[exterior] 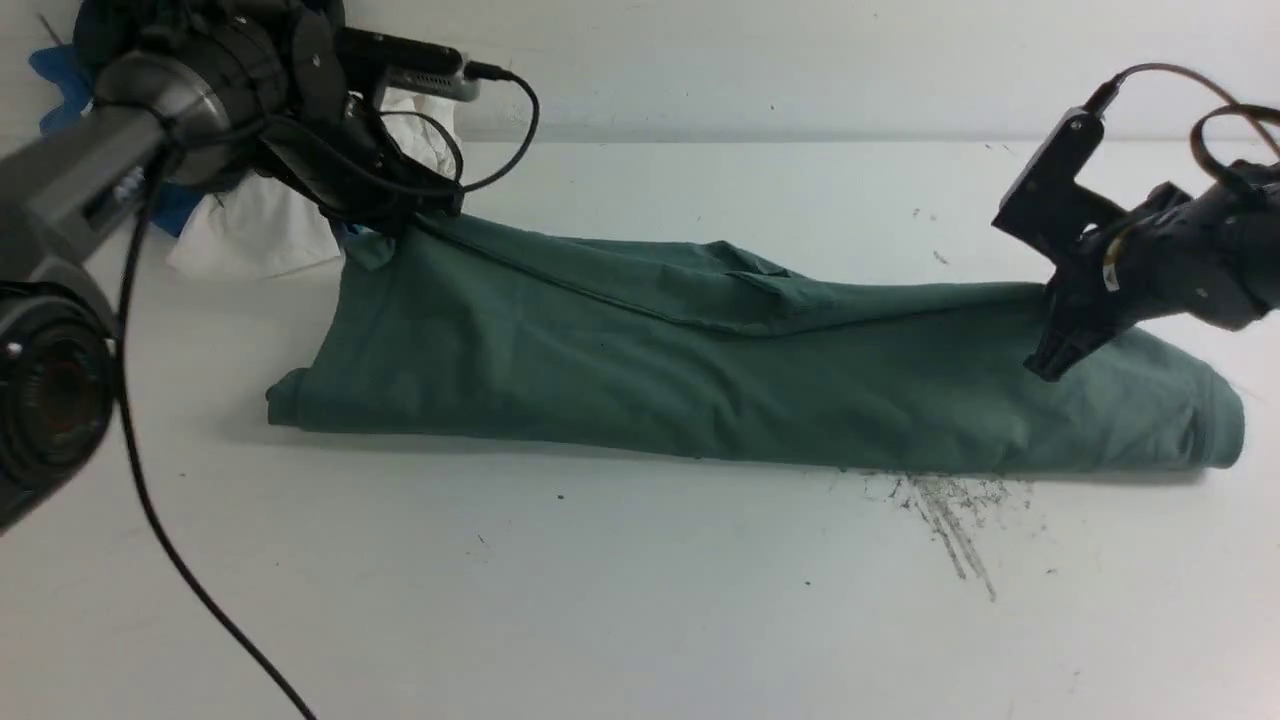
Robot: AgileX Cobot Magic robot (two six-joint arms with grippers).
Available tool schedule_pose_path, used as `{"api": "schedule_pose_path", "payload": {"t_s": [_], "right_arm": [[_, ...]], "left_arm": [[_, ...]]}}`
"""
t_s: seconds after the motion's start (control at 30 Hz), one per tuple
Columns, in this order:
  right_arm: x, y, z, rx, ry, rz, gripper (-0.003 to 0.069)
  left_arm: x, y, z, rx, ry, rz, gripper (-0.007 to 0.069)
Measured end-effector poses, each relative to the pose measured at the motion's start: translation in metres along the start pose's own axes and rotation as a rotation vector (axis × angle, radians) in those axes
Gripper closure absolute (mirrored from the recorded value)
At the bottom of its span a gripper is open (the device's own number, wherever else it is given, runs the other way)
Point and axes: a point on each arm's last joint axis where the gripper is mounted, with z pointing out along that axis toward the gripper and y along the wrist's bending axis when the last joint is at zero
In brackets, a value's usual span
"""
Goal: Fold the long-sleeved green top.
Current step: Use both arms to drag the lower edge of the fabric forward and fold it over the upper edge
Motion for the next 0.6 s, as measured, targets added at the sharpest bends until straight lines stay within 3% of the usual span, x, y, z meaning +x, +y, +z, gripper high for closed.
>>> {"api": "schedule_pose_path", "payload": {"t_s": [0.2, 0.23, 0.27, 0.37, 0.47, 0.53, 0.6], "right_arm": [[-0.005, -0.010, 0.019, 0.016, 0.015, 0.117, 0.0498], [-0.008, -0.015, 0.018, 0.029, 0.004, 0.160, 0.0442], [-0.010, -0.017, 0.017, 0.033, 0.000, 0.175, 0.0428], [-0.019, -0.034, 0.008, 0.074, -0.020, 0.311, 0.0330], [-0.028, -0.049, -0.010, 0.102, -0.022, 0.468, 0.0323], [-0.032, -0.052, -0.018, 0.099, -0.022, 0.509, 0.0341], [-0.045, -0.048, -0.032, 0.066, -0.037, 0.530, 0.0412]], "left_arm": [[0.000, 0.002, 0.037, -0.012, 0.046, 0.006, 0.0537], [-0.001, 0.003, 0.038, -0.025, 0.046, 0.012, 0.0480], [-0.003, 0.004, 0.037, -0.030, 0.041, 0.010, 0.0461], [-0.017, 0.007, 0.020, -0.065, -0.009, 0.017, 0.0293], [-0.028, 0.008, -0.001, -0.076, -0.029, 0.011, 0.0208], [-0.031, 0.007, -0.010, -0.077, -0.023, 0.012, 0.0197], [-0.034, 0.003, -0.022, -0.075, -0.014, 0.031, 0.0207]]}}
